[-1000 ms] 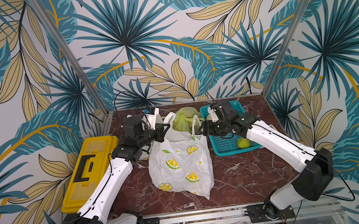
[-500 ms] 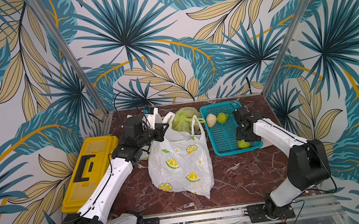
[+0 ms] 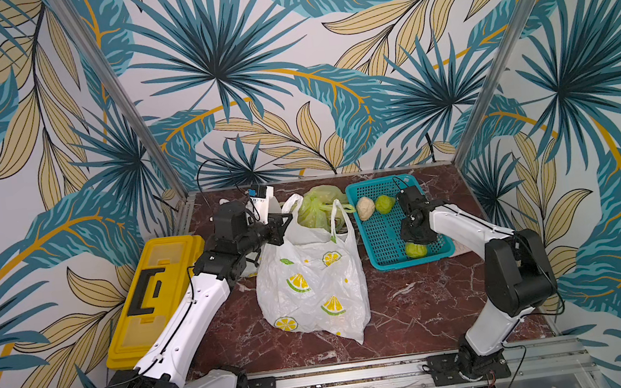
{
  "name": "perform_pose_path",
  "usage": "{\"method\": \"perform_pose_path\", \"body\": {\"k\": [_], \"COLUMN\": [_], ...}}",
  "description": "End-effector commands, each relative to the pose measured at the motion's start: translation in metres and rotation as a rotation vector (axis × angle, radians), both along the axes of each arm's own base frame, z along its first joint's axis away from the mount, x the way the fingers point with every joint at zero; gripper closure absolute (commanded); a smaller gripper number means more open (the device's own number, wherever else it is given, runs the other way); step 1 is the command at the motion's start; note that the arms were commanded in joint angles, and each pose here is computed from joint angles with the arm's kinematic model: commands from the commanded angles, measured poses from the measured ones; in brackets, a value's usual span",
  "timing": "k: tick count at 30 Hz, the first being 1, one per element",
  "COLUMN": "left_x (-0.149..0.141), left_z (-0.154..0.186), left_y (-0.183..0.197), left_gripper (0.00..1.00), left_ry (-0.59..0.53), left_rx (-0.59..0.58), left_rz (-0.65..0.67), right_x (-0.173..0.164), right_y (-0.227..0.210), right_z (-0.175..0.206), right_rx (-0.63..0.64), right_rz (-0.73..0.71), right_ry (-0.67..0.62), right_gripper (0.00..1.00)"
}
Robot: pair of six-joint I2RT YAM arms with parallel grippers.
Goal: Place the pears into plastic bags & tie knots
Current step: Pick up the pear from the basket, then place the pear in the plastic bag.
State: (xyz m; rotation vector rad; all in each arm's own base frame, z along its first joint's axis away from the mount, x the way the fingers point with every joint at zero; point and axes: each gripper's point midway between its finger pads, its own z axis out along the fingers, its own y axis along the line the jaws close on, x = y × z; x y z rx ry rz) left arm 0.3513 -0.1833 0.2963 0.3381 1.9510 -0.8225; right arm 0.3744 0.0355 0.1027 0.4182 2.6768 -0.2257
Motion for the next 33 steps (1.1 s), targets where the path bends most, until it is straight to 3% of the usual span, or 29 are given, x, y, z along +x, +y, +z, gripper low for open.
{"method": "perform_pose_path", "body": {"k": [1, 6, 10, 14, 16, 19, 26, 30, 33], "left_x": [-0.001, 0.001, 0.000, -0.004, -0.004, -0.004, -0.004, -0.006, -0.006], "left_z": [0.005, 0.001, 0.006, 0.013, 0.012, 0.009, 0.007, 0.007, 0.006], "left_y": [-0.004, -0.015, -0.022, -0.021, -0.019, -0.018, -0.021, -0.022, -0.026], "left_gripper": [0.97, 0.98, 0.98, 0.98, 0.98, 0.98, 0.98, 0.98, 0.98], "left_ry": [-0.035, -0.007, -0.012, -0.034, -0.040, -0.040, -0.026, -0.022, -0.008], "left_rx": [-0.001, -0.011, -0.016, -0.017, -0.009, 0.000, -0.010, -0.015, -0.027], "left_rz": [-0.030, -0.059, -0.071, -0.073, -0.068, -0.064, -0.074, -0.086, -0.099], "right_x": [-0.005, -0.012, -0.010, -0.005, -0.005, -0.004, -0.006, 0.000, 0.013], "right_y": [0.067, 0.183, 0.270, 0.318, 0.330, 0.324, 0.326, 0.328, 0.343], "right_z": [0.080, 0.149, 0.156, 0.144, 0.131, 0.108, 0.090, 0.106, 0.126], "right_rx": [0.140, 0.420, 0.670, 0.762, 0.787, 0.728, 0.676, 0.686, 0.796], "right_rz": [0.207, 0.424, 0.514, 0.567, 0.574, 0.573, 0.613, 0.618, 0.540], "right_ry": [-0.152, -0.293, -0.292, -0.245, -0.204, -0.166, -0.095, -0.139, -0.205], "right_gripper": [0.88, 0.88, 0.88, 0.88, 0.87, 0.85, 0.74, 0.77, 0.81]}}
